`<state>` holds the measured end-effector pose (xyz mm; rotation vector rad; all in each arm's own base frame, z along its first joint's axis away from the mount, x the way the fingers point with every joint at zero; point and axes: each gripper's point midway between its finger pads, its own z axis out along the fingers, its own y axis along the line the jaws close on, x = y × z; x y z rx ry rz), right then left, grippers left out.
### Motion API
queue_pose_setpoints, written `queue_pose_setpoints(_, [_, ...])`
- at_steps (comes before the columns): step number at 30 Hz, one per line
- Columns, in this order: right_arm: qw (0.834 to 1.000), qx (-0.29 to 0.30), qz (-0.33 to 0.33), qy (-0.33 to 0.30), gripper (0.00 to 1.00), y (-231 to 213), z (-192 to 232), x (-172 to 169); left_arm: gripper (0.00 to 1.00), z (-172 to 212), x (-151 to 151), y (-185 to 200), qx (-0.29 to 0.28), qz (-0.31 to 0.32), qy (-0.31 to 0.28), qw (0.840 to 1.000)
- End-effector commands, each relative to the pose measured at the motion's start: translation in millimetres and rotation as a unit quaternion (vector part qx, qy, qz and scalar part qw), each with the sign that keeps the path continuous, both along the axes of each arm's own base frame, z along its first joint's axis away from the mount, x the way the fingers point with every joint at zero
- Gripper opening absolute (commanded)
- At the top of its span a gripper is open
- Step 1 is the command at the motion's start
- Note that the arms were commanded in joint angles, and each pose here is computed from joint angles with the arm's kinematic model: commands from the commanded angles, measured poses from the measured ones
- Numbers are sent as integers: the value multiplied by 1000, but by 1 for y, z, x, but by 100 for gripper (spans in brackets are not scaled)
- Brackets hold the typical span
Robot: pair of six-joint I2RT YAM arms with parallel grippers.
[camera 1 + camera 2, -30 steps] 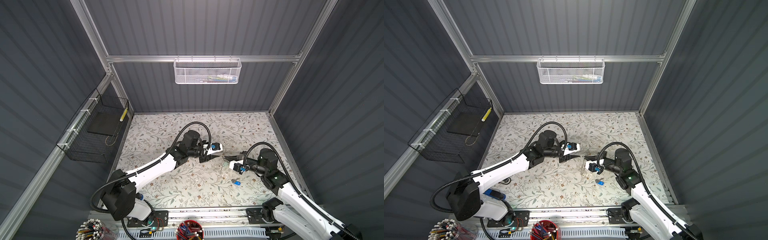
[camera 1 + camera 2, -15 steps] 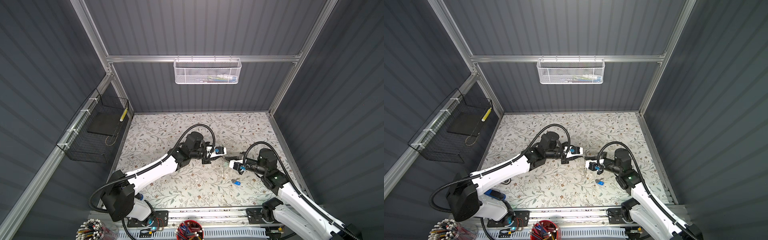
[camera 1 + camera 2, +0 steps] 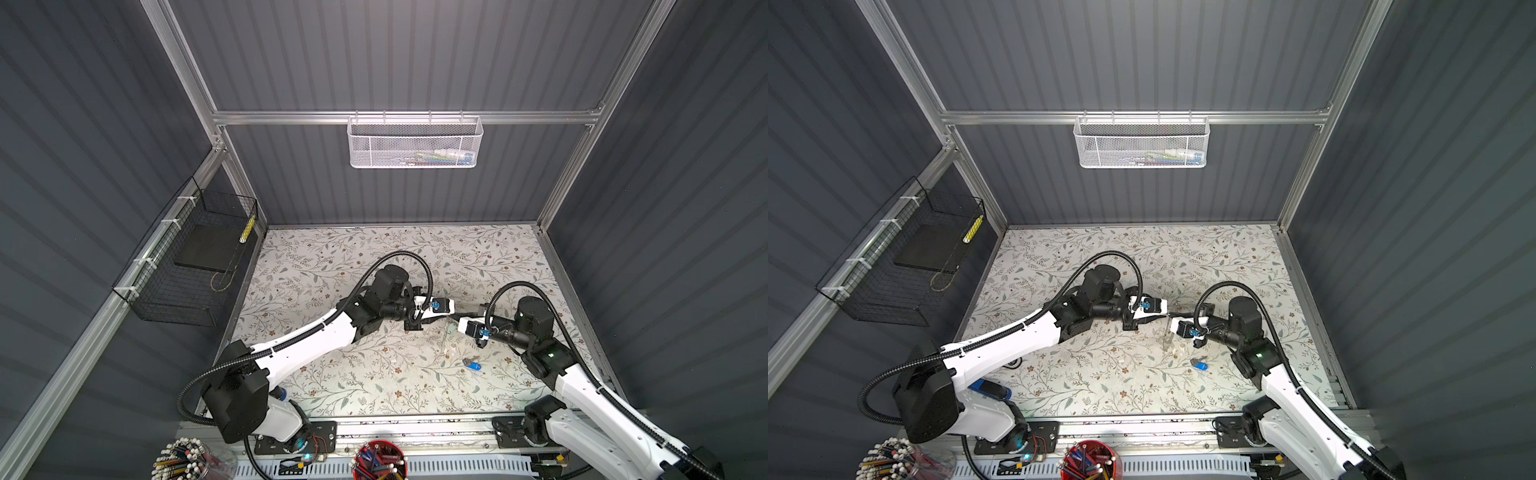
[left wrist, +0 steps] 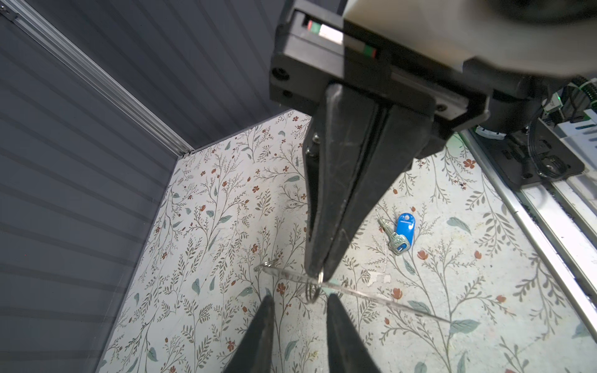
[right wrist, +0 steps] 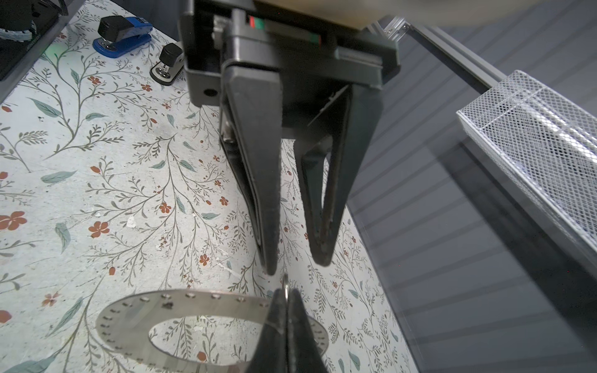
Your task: Put the keys on the keyring
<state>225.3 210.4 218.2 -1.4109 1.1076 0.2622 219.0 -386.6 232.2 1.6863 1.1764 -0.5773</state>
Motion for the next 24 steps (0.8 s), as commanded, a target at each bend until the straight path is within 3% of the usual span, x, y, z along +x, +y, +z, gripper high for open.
queue_pose_setpoints(1, [1000,19,5,-24,0,3,24,1,29,4,0,-7,0,-11,-10,1000])
queue_pose_setpoints(11, [999,23,9,-23,0,4,26,-1,14,2,0,-14,-5,-18,-9,1000])
queue_pose_setpoints(16, [999,24,16,-18,0,5,25,-3,0,8,1,-17,-22,-19,-3,1000])
queue_pose_setpoints(18, [1000,24,10,-15,0,4,24,-2,0,13,0,-19,-36,-12,12,999])
queue_pose_setpoints(20, [1000,28,-2,-8,16,1,26,-1,0,18,-1,-20,-55,-9,25,998])
queue_pose_setpoints(24, [999,37,-15,11,29,-6,26,-7,0,26,-2,-19,-93,-7,61,994])
